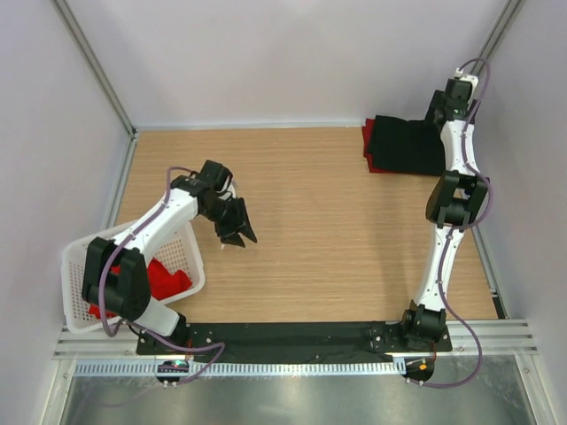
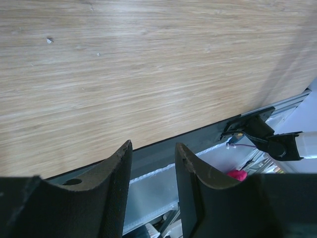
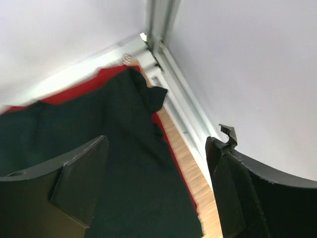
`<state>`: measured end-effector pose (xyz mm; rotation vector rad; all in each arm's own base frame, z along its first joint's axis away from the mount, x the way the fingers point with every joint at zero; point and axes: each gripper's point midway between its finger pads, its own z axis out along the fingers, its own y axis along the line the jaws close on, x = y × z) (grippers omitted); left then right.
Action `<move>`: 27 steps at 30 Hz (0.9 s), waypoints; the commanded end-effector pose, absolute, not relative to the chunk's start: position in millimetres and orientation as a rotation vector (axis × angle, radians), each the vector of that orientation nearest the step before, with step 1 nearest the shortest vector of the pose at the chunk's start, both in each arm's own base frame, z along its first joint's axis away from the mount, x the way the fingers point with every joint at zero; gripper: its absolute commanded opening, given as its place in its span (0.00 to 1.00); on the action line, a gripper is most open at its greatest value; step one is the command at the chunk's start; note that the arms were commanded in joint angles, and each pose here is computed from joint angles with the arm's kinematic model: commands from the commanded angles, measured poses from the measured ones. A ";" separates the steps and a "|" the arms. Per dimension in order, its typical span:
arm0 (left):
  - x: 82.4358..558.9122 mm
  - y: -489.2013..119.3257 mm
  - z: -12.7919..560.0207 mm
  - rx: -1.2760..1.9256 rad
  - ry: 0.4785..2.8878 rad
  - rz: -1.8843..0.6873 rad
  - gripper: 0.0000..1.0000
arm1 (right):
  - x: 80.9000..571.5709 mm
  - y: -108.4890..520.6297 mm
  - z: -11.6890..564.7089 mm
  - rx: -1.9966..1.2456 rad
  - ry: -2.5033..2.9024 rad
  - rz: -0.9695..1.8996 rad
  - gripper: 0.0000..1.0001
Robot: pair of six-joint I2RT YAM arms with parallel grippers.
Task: Fold and stack the t-shirts
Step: Neatly place the folded tshirt to the corner
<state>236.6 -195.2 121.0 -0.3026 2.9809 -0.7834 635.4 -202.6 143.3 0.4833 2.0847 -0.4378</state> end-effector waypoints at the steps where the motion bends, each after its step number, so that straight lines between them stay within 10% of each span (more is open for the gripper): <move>1: 240.2 -201.6 141.5 -0.284 2.888 -0.859 0.41 | 631.6 -177.4 210.6 0.555 1.972 -0.261 0.86; 16: 232.2 -201.4 159.9 -0.212 2.766 -0.928 0.43 | 682.9 -19.3 185.4 0.296 1.951 0.096 0.60; 27: 225.0 -199.8 159.2 -0.202 2.766 -0.950 0.43 | 696.5 -0.1 141.3 0.222 1.990 -0.108 0.62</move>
